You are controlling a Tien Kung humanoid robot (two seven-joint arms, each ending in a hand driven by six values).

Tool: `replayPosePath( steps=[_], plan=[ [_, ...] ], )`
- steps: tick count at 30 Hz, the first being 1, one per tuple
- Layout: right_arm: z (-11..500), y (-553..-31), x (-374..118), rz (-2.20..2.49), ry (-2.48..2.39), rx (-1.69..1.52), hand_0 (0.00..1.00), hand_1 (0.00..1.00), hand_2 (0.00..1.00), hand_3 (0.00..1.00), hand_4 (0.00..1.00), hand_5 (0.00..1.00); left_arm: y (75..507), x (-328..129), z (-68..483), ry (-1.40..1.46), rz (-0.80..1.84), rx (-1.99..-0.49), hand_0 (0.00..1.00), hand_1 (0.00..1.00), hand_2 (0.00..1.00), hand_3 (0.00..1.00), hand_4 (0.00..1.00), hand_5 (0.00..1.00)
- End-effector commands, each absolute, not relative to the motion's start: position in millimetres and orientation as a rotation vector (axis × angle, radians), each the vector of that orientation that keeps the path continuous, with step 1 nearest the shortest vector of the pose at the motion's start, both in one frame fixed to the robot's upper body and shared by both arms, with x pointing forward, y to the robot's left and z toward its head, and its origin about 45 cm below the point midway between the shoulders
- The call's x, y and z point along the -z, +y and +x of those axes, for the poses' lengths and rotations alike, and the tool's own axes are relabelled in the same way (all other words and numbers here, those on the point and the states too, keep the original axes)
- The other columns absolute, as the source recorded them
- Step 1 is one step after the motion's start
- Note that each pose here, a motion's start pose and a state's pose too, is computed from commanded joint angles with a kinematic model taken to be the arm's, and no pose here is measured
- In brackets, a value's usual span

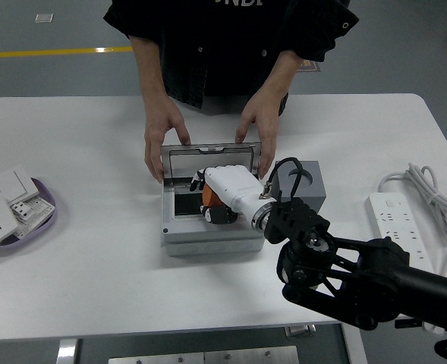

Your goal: Pick up the cylinder from the cube,place it in the box,flap close box

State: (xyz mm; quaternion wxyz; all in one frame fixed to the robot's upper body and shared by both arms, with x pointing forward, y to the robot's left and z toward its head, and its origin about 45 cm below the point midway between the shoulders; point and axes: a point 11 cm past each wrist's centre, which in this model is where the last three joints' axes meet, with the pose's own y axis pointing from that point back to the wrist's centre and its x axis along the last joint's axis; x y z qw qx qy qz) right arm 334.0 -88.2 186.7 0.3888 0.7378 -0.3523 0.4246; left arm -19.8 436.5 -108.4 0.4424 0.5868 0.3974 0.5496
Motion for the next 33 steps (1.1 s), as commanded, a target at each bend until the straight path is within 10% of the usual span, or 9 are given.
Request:
replayPosePath(
  steps=[19,20,33],
  plan=[
    [334.0,-89.5,-186.9,1.949,-0.915,-1.023,0.735,0.621,0.639,0.635,0.549,0.262,435.1,108.9,-19.9,0.983,1.460,-1.355,0.595,0.621,0.613,0.634,0.689,0.232],
    [334.1,-89.6,-186.9,1.952,-0.916,-1.020,0.738,0.625,0.644,0.639,0.715,0.336,435.0,108.9,-19.8,0.983,1.460,-1.355,0.596,0.622,0.613,0.634,0.686,0.233],
    [333.0,-89.5,-189.4,1.999,-0.934,-0.991,0.750,0.631,0.653,0.657,0.777,0.331,433.7,109.3,-19.1,0.981,1.459,-1.349,0.596,0.621,0.612,0.631,0.677,0.227]
  ],
)
